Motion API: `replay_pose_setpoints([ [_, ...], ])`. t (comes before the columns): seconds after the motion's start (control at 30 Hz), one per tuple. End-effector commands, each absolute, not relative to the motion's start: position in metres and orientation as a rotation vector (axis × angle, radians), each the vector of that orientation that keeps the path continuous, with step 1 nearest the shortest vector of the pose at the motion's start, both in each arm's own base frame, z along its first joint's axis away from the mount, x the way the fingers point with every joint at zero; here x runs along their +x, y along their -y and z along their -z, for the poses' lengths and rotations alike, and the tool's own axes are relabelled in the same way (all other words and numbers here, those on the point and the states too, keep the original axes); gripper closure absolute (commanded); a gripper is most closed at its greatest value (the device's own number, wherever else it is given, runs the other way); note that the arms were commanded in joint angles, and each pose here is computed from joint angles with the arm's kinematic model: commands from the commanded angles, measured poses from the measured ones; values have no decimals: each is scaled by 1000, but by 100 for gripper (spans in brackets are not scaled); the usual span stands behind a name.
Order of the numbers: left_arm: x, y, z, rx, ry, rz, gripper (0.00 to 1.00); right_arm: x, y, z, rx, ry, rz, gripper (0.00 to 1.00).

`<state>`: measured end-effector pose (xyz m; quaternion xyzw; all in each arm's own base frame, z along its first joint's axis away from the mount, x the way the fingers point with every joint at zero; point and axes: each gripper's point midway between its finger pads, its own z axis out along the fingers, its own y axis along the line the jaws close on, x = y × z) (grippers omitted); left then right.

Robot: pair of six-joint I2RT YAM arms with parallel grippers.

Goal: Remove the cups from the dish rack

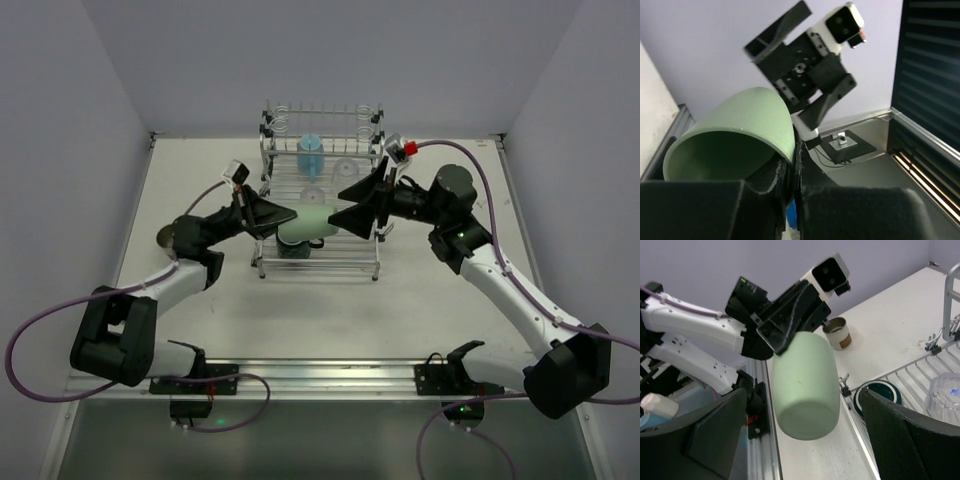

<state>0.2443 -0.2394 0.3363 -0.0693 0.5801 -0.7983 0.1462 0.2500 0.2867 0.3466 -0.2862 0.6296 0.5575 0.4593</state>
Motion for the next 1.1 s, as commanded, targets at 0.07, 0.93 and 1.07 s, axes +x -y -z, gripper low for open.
replay_pose_setpoints([
  [0.07, 232, 202, -333, 57, -1601, 2093, 100, 250, -281, -377, -708, -1510, -1295, 1],
  [0.93, 373, -12, -239, -480, -2147, 355, 100, 304, -269, -303, -520, -1910, -1051, 1],
  [1.07, 387, 12, -215, -391, -2243, 274, 100, 319, -271, -294, -499, -2003, -965, 1],
])
